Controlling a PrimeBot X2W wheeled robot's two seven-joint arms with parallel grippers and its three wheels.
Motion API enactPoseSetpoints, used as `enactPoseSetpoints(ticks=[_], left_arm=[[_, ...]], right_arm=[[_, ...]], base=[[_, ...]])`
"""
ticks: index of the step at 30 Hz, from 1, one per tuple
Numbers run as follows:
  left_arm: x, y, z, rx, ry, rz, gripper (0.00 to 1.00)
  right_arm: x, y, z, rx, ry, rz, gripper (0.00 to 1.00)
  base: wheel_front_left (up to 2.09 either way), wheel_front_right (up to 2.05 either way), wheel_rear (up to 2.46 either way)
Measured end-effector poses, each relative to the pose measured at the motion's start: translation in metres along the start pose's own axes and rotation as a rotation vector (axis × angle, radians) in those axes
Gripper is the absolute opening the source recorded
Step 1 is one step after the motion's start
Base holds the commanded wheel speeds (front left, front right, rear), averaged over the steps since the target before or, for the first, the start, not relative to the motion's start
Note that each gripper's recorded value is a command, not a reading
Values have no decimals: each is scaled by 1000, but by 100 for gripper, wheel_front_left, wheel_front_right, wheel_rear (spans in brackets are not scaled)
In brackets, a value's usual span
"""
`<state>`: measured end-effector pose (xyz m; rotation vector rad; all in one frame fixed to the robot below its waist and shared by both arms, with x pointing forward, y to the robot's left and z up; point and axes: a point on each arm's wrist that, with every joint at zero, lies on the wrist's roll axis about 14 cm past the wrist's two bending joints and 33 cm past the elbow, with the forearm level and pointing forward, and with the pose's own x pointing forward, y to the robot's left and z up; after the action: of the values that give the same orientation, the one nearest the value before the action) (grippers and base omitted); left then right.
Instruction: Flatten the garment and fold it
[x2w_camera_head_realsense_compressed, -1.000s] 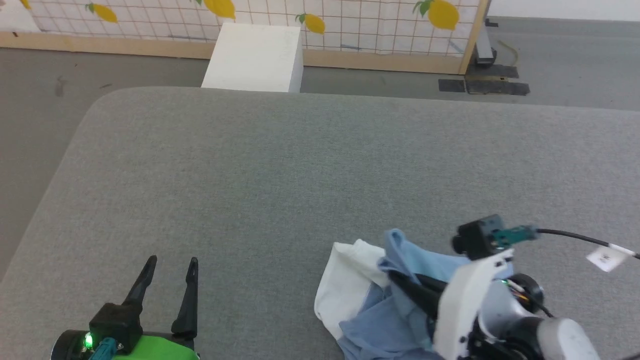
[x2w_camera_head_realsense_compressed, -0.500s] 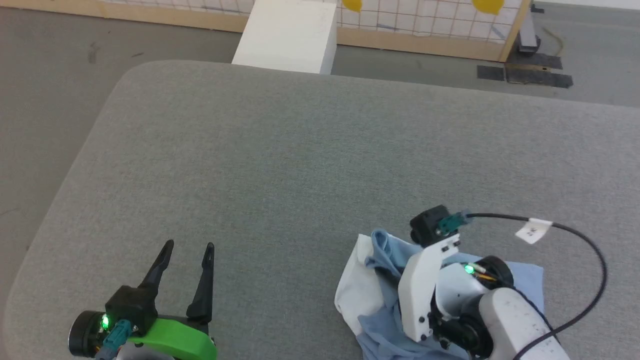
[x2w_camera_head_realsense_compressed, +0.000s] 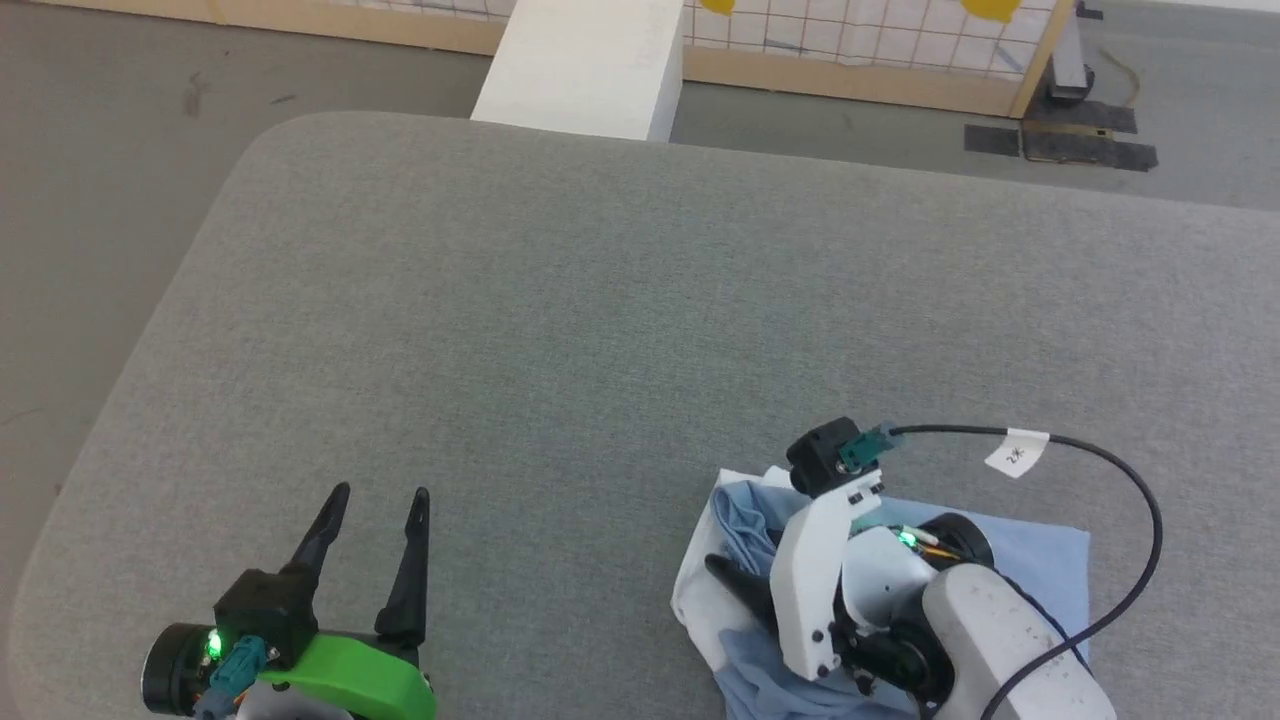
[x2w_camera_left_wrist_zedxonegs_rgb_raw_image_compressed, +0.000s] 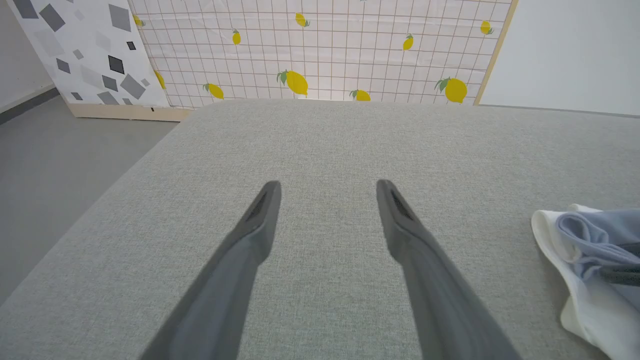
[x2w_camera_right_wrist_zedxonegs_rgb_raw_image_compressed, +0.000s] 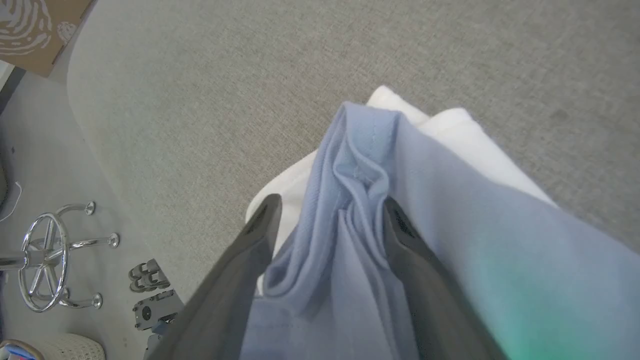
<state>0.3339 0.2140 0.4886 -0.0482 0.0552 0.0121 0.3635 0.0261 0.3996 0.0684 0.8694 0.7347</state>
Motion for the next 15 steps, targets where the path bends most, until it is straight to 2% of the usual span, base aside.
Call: enactPoseSetpoints(ticks=[4, 8, 12, 15], left_arm=[[4, -5, 1, -2, -4, -19, 100], [9, -12, 5, -7, -18, -41, 100], [13, -18, 8, -16, -27, -60, 100], [16, -22, 8, -16, -26, -75, 100]], right_arm=[[-12, 3, 19, 20, -59, 20, 100], [-45, -13, 63, 55, -231, -18, 100], [-91, -58, 79, 78, -368, -170, 100], [-125, -100, 58, 139, -398, -322, 100]], base=[[0, 0, 0], [0, 0, 0], [0, 0, 0], [0, 0, 0]])
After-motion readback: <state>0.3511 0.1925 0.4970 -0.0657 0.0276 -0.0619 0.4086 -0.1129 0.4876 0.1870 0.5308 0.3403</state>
